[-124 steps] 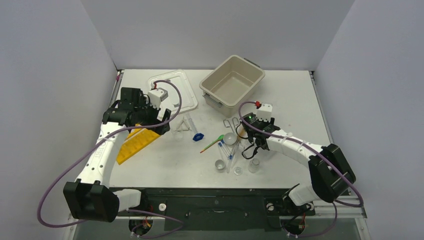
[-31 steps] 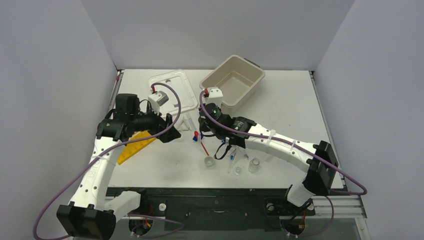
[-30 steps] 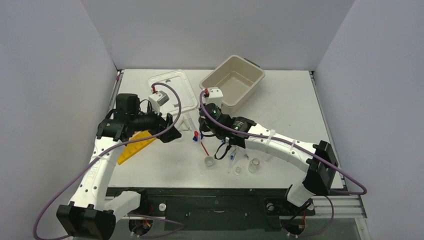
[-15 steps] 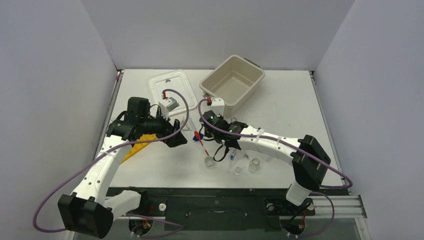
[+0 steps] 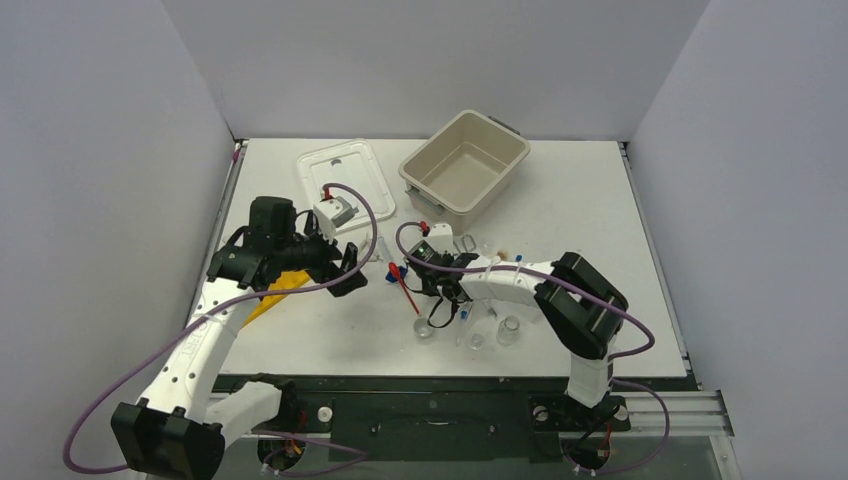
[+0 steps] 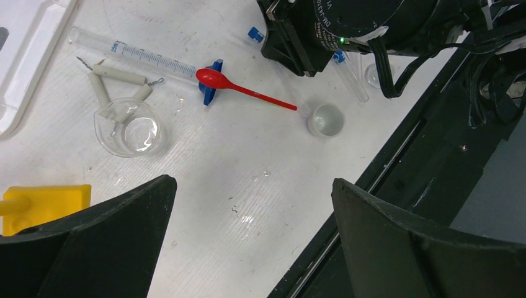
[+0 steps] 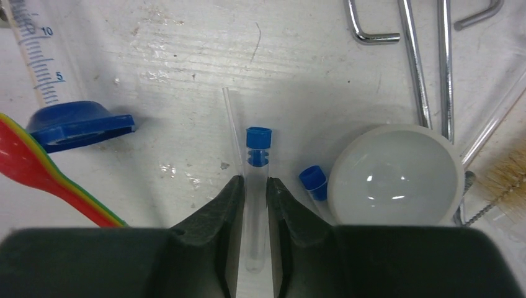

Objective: Organize the chemistry lab equipment
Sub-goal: Place the chemistry item at the center of the board.

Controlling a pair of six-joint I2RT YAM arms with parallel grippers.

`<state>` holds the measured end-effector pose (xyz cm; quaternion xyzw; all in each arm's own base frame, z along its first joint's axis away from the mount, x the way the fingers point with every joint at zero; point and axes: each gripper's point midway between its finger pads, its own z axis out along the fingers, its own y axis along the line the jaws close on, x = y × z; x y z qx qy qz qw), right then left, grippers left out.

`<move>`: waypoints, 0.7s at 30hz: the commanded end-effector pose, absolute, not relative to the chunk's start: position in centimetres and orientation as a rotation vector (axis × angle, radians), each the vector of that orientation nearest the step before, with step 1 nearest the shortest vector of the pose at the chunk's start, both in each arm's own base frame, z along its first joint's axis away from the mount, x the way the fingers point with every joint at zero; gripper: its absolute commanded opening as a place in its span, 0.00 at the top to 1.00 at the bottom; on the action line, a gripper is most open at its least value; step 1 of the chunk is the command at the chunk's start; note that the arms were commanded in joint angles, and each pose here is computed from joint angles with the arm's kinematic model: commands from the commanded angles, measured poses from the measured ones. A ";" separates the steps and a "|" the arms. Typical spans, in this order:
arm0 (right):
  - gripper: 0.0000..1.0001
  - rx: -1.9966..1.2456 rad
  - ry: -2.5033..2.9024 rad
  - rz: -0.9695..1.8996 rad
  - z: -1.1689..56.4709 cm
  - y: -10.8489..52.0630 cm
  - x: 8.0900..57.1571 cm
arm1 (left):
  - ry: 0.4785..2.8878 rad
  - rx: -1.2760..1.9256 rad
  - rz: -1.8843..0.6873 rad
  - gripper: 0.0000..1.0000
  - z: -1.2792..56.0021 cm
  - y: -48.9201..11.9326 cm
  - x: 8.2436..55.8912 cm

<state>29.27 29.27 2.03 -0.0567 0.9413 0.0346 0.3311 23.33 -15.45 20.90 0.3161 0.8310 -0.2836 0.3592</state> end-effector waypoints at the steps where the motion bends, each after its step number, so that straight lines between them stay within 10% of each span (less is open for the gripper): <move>1: 0.77 -0.114 2.446 0.190 3.2 31.3 30.6 | 2.113 0.844 -0.693 0.03 21.5 -15.3 23.5; 9: 0.66 -0.087 2.442 0.236 4.6 31.0 31.5 | 2.130 0.858 -0.666 0.03 20.9 -14.8 23.5; 21: 0.76 -0.132 2.451 0.181 4.9 30.9 33.2 | 2.145 0.874 -0.648 0.03 20.2 -14.5 23.1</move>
